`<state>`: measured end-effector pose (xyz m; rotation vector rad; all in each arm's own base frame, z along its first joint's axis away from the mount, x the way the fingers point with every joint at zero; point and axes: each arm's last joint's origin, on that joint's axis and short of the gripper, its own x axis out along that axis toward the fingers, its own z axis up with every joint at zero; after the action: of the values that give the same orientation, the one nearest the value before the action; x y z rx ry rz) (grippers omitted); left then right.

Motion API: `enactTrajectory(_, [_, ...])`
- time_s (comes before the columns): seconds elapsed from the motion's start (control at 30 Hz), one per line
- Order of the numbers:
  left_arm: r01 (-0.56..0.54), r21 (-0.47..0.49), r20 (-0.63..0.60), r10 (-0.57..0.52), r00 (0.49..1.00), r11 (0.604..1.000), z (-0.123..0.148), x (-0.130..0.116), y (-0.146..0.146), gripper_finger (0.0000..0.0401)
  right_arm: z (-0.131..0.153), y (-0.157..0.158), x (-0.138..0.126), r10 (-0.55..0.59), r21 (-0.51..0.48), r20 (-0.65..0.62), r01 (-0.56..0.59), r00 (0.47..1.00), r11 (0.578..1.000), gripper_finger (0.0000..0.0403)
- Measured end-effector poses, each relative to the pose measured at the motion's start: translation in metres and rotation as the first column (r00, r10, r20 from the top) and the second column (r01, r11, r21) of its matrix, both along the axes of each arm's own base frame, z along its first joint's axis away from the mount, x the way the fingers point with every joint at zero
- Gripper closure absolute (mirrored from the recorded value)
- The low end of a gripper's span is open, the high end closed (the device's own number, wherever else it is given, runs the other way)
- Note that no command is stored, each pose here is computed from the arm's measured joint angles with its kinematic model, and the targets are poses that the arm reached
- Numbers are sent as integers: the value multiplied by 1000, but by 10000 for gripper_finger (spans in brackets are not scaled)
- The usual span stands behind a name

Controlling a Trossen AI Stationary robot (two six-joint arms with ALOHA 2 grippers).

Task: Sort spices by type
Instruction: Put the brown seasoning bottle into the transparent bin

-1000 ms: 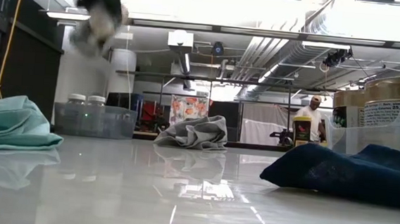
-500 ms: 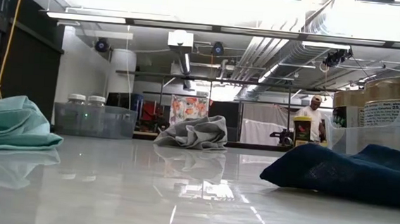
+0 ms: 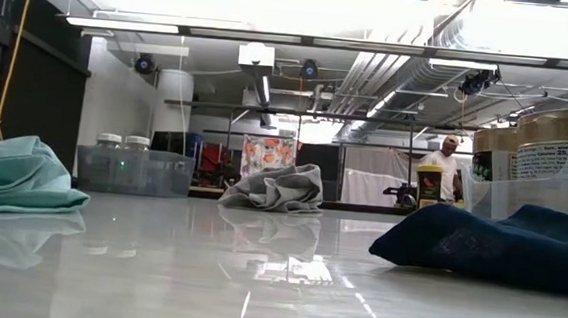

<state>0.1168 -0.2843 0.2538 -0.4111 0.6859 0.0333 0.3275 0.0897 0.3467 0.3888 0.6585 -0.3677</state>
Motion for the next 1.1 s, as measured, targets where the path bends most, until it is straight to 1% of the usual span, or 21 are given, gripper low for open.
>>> enactTrajectory(0.1, [32,51,-79,-28,996,998,-10,-3,0,166,0,0,0,-10,11,3,10,1000,1000,403])
enactTrajectory(0.3, [32,163,-90,-18,996,986,-9,-12,10,166,0,0,0,-35,40,12,35,999,999,403])
enactTrajectory(0.43, [25,231,-85,-6,996,973,-18,-15,16,166,0,0,0,-37,42,13,36,999,998,403])
enactTrajectory(0.53, [-1,244,-93,24,995,970,-29,-17,22,166,0,0,0,-42,48,15,41,999,998,403])
enactTrajectory(0.67, [-60,223,-99,84,992,973,-41,-20,28,166,0,0,0,-42,48,15,41,999,998,403])
enactTrajectory(0.87, [-67,245,-90,92,992,967,-49,-21,32,164,0,0,0,-43,46,15,42,999,998,403])
enactTrajectory(0.9, [-67,246,-89,92,992,967,-51,-21,33,155,0,0,0,-43,46,15,42,999,998,403])
enactTrajectory(1.03, [-78,227,-88,101,991,971,-56,-21,34,97,0,0,0,-43,47,15,43,999,998,403])
enactTrajectory(1.1, [-86,218,-86,107,991,972,-56,-21,34,80,0,0,0,-43,47,15,42,999,998,403])
